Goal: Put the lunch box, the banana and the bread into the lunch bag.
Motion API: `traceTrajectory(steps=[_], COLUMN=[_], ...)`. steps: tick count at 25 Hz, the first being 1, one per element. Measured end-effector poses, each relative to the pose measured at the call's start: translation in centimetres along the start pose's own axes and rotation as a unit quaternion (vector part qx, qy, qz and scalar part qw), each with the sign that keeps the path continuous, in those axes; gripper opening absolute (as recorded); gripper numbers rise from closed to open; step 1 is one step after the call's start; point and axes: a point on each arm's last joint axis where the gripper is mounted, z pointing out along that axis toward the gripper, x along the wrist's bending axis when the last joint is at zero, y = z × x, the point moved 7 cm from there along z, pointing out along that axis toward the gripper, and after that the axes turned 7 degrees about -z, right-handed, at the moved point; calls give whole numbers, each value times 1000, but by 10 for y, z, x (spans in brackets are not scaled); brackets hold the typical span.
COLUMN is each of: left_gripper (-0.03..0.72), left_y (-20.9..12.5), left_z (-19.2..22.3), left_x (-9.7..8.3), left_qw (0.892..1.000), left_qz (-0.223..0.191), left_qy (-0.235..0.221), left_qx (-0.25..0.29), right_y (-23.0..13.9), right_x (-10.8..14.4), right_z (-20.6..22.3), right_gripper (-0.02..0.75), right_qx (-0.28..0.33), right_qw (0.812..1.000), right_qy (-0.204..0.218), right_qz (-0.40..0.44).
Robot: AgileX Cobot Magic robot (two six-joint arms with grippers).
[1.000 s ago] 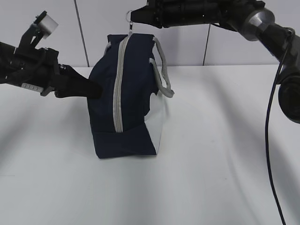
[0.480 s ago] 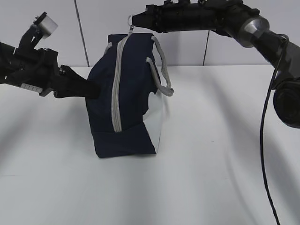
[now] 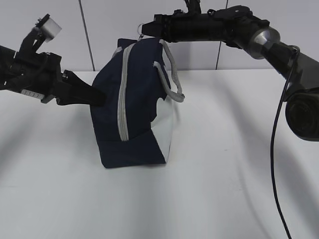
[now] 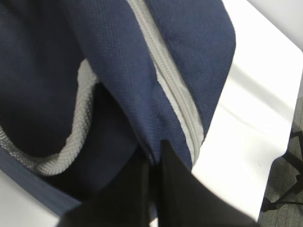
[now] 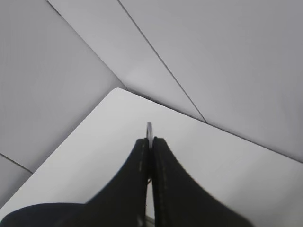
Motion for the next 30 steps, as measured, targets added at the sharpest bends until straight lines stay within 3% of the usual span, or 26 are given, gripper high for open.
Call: traceTrajectory(steps=[4, 7, 12, 15, 21, 30], left_gripper=[4, 65, 394, 482, 499, 488], left_y=[1, 5, 27, 46, 91, 131], left_z=[0, -2, -25, -46, -66, -20], left_x=[0, -3, -13, -14, 10, 37], left_qw=[1000, 1000, 997, 991, 966, 960], left_qz=[-2, -6, -13, -37, -81, -146], left_qy=[-1, -5, -1, 15, 93, 66], left_qx=[-2, -13, -71, -130, -227, -230], right_y=[4, 5, 5, 5, 5, 5], right_x=[2, 3, 1, 1, 1, 1], right_z=[-1, -2, -3, -3, -3, -3], right_gripper=[-16, -16, -16, -16, -16, -16], right_qx=[-3, -3, -3, -3, -3, -3], right_qw=[1000, 1000, 1000, 1000, 1000, 1000], right_qy=[3, 5, 3, 3, 3, 3], right_qz=[-5, -6, -7, -8, -9, -9])
